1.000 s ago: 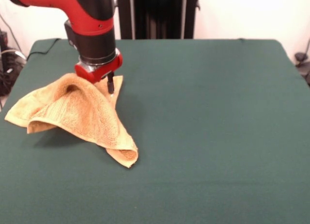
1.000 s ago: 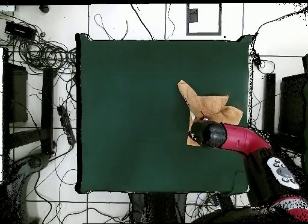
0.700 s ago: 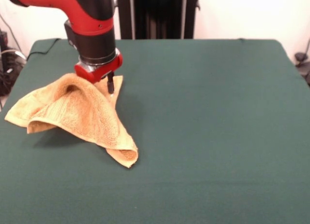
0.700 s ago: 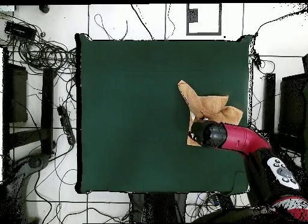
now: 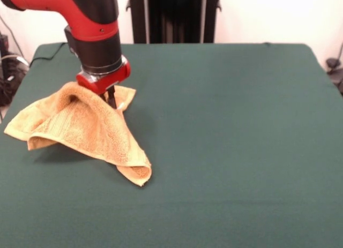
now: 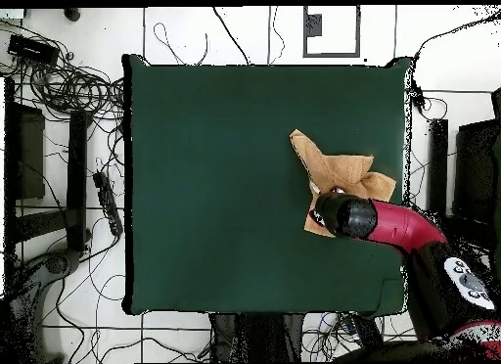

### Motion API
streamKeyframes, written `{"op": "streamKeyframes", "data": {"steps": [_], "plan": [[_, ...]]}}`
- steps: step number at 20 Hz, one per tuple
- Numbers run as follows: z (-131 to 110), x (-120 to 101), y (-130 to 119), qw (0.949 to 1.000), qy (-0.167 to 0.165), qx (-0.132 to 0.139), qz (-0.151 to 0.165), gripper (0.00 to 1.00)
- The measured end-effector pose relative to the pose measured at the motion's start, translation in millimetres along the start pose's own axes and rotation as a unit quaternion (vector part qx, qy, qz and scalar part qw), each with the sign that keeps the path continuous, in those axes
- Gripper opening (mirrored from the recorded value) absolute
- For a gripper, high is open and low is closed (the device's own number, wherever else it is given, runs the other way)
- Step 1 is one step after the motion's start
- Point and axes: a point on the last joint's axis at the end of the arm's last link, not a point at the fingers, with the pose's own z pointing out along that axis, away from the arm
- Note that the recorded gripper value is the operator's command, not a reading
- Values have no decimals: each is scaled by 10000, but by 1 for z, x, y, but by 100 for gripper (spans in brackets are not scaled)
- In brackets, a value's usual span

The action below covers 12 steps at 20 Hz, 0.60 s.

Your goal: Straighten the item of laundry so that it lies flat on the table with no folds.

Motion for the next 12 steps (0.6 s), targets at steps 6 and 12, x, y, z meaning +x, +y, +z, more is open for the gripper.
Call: {"op": "streamKeyframes", "data": {"steps": [6,12], "plan": [[0,1,0,10000,-25,-13,17,0],[0,1,0,10000,-26,-12,17,0]]}}
